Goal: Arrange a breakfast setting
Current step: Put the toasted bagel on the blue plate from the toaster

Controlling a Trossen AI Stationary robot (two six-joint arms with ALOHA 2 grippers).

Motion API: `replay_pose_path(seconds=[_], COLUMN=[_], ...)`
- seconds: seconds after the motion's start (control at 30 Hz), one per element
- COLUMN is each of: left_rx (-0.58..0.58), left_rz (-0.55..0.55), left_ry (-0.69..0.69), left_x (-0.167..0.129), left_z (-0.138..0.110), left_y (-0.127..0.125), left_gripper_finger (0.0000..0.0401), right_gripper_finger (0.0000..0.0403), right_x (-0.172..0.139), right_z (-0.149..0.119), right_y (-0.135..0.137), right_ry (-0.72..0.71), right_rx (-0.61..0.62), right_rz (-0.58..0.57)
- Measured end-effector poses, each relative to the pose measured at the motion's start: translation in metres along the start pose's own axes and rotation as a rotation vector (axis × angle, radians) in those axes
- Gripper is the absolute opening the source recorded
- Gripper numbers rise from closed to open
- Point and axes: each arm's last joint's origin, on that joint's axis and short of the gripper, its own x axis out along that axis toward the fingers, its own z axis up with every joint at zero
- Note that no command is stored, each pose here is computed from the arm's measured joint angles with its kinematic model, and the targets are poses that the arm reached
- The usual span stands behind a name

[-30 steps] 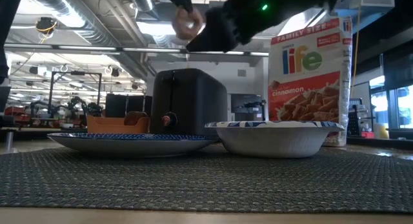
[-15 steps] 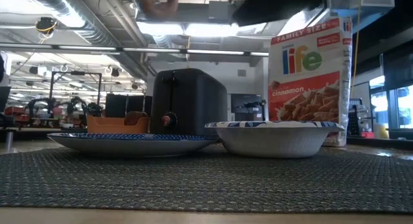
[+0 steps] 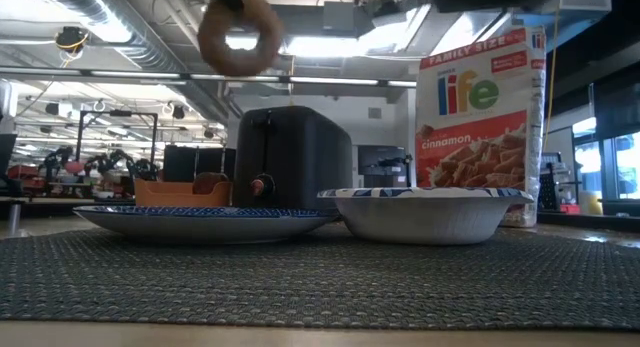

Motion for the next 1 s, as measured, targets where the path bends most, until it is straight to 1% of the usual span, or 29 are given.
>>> replay_pose_path(seconds=[0.17, 0.3, 0.43, 0.6, 0.77, 0.83, 1.0], left_rx=[0.002, 0.053, 0.08, 0.12, 0.16, 0.165, 0.134], left_rz=[-0.012, -0.01, -0.025, -0.027, -0.029, -0.028, -0.047], left_ry=[0.011, 0.051, 0.076, 0.101, 0.159, 0.164, 0.151], left_x=[0.029, 0.052, 0.07, 0.089, 0.108, 0.111, 0.112], left_z=[-0.022, -0.044, -0.058, -0.068, -0.078, -0.08, -0.08], left_y=[-0.027, -0.045, -0.063, -0.086, -0.099, -0.103, -0.109], left_gripper_finger=[0.0073, 0.0073, 0.0073, 0.0073, 0.0073, 0.0073, 0.0074], right_gripper_finger=[0.0255, 0.0255, 0.0255, 0.0255, 0.0255, 0.0255, 0.0255], right_x=[-0.008, -0.007, -0.005, -0.005, -0.006, -0.006, -0.005], right_z=[-0.012, -0.025, -0.036, -0.042, -0.042, -0.042, -0.042], right_y=[0.011, 0.021, 0.029, 0.034, 0.035, 0.035, 0.035], right_ry=[0.001, 0.005, 0.022, 0.026, 0.025, 0.026, 0.03], right_rx=[0.016, 0.005, 0.004, -0.006, -0.005, -0.005, -0.005], right_rz=[-0.035, -0.054, -0.048, -0.039, -0.038, -0.038, -0.032])
